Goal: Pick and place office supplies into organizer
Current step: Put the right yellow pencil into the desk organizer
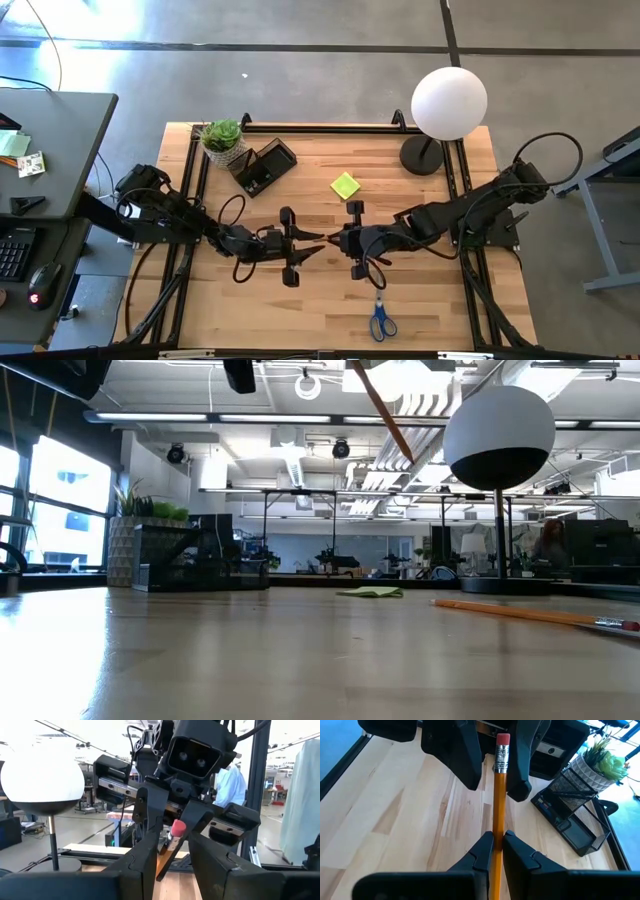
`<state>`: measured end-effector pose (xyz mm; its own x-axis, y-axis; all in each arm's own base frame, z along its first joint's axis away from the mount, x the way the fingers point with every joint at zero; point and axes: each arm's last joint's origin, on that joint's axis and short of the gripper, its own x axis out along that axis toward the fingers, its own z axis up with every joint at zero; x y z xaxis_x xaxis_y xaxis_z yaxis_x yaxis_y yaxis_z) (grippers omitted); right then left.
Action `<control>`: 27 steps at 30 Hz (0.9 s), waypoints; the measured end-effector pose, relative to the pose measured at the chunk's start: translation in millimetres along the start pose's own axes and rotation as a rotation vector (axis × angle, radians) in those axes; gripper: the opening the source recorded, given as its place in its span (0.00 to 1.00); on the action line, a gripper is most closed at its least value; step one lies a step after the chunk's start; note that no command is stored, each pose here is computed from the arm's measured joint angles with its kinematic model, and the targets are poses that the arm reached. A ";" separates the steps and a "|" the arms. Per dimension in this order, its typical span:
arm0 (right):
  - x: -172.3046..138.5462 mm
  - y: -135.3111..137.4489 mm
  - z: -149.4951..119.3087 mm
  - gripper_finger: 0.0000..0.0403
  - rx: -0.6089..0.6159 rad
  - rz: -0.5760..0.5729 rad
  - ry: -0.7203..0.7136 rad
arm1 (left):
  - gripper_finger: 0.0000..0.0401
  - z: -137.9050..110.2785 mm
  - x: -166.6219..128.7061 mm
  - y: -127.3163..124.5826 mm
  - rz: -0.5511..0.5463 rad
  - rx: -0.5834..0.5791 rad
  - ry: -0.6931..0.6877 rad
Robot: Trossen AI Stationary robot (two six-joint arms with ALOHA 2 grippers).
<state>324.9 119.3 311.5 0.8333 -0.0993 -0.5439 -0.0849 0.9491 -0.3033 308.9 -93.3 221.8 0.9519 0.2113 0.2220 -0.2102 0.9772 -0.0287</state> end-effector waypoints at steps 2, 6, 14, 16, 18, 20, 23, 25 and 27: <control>0.0 0.0 0.0 0.05 -0.001 0.000 0.000 | 0.25 0.0 0.0 0.0 0.000 0.002 0.000; 0.0 0.0 0.0 0.05 -0.001 0.000 0.000 | 0.25 -0.1 0.0 0.0 0.000 0.018 0.001; 0.1 0.5 -0.6 0.05 0.000 0.008 0.005 | 0.05 -1.9 1.9 3.9 0.025 0.037 0.016; 0.2 0.8 -1.2 0.05 0.005 0.014 0.009 | 0.03 -2.7 3.4 6.2 0.018 0.038 0.019; 0.2 1.1 -1.2 0.06 0.014 0.028 0.009 | 0.05 -3.0 4.8 8.8 0.021 0.036 0.019; 0.4 1.2 -1.7 0.07 0.020 0.042 0.012 | 0.05 -3.4 6.4 11.7 0.027 0.033 0.020; 0.4 1.4 -2.9 0.11 0.018 0.052 0.024 | 0.02 -4.1 6.6 12.0 0.022 0.040 0.025; 0.2 1.9 -4.2 0.14 0.012 0.057 0.036 | 0.02 -4.5 6.6 12.2 0.027 0.055 0.029; 0.3 1.7 -5.5 0.18 0.008 0.057 0.049 | 0.03 -5.7 6.5 12.7 0.048 0.097 0.044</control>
<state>322.0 119.3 306.6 0.7996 -0.0597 -0.5975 -0.1268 0.9558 -0.2651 313.7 -79.4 217.3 0.9486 0.2604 0.1797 -0.2743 0.9600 0.0568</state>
